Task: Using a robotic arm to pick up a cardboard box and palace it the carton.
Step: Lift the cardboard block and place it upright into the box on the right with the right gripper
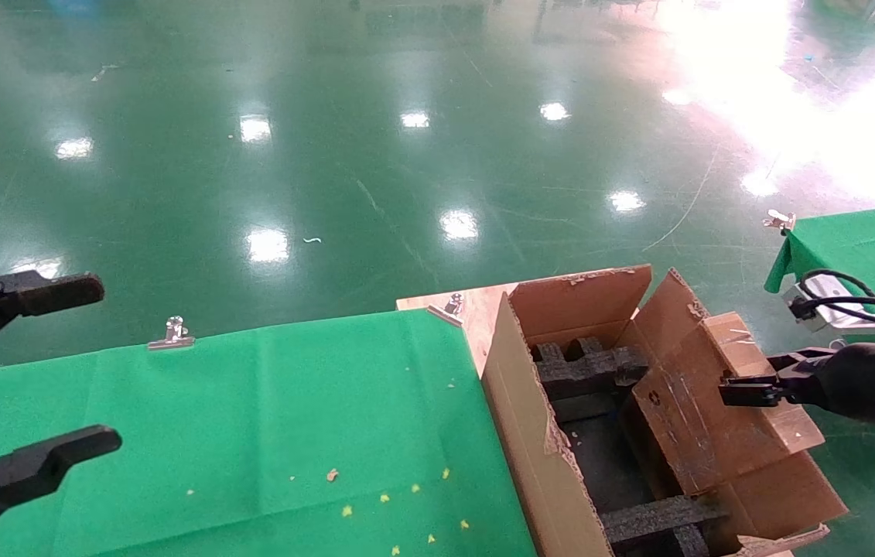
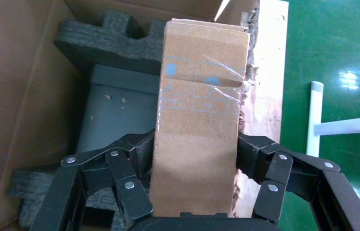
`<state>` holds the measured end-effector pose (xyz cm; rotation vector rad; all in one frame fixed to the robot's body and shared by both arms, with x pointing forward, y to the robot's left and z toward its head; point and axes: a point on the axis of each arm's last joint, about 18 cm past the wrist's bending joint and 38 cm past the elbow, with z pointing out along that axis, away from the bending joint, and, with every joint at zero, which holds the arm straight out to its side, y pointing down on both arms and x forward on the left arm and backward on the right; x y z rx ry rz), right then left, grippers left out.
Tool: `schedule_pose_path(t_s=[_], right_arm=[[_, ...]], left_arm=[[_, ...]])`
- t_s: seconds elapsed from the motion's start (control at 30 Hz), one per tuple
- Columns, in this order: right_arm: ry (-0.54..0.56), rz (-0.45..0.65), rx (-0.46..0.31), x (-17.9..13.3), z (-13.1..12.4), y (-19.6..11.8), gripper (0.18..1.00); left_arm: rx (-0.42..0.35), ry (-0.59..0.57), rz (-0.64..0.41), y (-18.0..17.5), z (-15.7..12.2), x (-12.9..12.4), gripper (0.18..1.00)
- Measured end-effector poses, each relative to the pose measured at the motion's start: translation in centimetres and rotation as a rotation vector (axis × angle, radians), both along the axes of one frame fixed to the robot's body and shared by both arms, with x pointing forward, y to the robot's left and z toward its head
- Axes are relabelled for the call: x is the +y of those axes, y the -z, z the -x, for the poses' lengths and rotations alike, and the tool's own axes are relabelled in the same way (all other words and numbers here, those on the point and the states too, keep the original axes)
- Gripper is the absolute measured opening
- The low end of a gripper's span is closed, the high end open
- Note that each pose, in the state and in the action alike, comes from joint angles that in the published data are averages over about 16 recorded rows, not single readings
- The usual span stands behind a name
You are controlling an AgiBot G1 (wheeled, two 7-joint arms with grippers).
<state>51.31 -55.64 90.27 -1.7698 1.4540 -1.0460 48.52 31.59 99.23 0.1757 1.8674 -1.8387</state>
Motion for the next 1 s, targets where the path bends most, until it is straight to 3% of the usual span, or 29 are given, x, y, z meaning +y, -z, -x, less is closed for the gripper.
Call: schedule_pose_path(t_s=[1.0], right_arm=[[0.031, 0.082, 0.077, 1.3, -7.0, 4.0, 0.330]], left_arm=[[0.000, 0.000, 0.000, 0.0, 0.0, 0.0, 1.000]])
